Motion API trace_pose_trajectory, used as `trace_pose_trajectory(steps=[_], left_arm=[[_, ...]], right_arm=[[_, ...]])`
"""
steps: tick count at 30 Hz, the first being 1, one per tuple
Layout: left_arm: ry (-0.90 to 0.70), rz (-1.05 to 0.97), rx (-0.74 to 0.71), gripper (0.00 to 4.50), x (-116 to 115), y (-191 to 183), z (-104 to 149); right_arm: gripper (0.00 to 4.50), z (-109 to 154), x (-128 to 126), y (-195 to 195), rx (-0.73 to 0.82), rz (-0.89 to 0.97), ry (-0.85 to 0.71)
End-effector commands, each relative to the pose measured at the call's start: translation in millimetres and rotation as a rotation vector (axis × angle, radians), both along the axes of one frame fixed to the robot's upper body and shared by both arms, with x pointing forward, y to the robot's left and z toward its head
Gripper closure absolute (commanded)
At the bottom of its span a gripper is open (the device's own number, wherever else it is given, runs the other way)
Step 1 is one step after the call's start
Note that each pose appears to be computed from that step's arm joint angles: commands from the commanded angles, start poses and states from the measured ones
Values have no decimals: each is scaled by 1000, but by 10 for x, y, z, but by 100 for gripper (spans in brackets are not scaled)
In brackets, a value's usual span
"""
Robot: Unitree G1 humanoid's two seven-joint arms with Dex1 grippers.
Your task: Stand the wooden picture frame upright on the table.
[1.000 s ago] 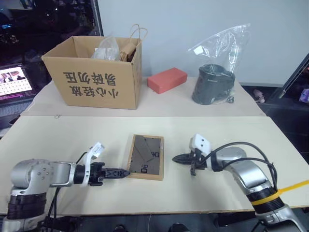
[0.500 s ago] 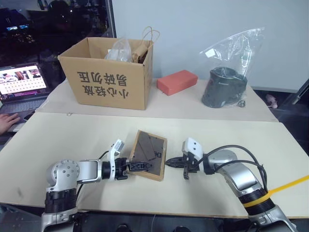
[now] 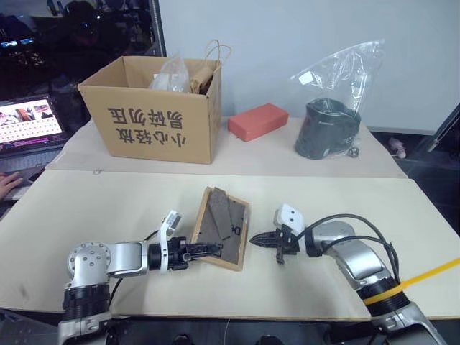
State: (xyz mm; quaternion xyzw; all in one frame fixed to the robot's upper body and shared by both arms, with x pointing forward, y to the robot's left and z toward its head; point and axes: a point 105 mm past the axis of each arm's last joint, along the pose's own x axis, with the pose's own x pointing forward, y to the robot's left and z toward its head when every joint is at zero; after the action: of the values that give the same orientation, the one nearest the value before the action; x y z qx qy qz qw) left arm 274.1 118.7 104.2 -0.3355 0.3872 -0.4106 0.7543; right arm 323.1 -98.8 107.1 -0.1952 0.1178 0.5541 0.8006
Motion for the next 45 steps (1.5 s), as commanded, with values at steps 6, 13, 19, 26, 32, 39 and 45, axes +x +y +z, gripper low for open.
trace_pose_trajectory(steps=[6,13,19,26,32,39,45], left_arm=[[-91,-46,-102,334,-18,18,355],[-91,-70,-114,334,55,-145,404],[-113,-98,-125,334,68,-248,489],[-120,-109,-143,334,53,-316,538],[-120,-109,-148,334,60,-348,564],[-110,-87,-141,334,84,-282,562],[-109,-71,-144,334,132,-243,587]], right_arm=[[342,998,-31,-376,245,-44,45],[108,1151,-67,-81,242,-29,54],[81,950,-133,157,220,18,112],[81,742,-194,359,196,67,165],[81,780,-264,496,241,134,158],[81,915,-262,448,251,169,48],[81,1042,-402,435,267,260,7]])
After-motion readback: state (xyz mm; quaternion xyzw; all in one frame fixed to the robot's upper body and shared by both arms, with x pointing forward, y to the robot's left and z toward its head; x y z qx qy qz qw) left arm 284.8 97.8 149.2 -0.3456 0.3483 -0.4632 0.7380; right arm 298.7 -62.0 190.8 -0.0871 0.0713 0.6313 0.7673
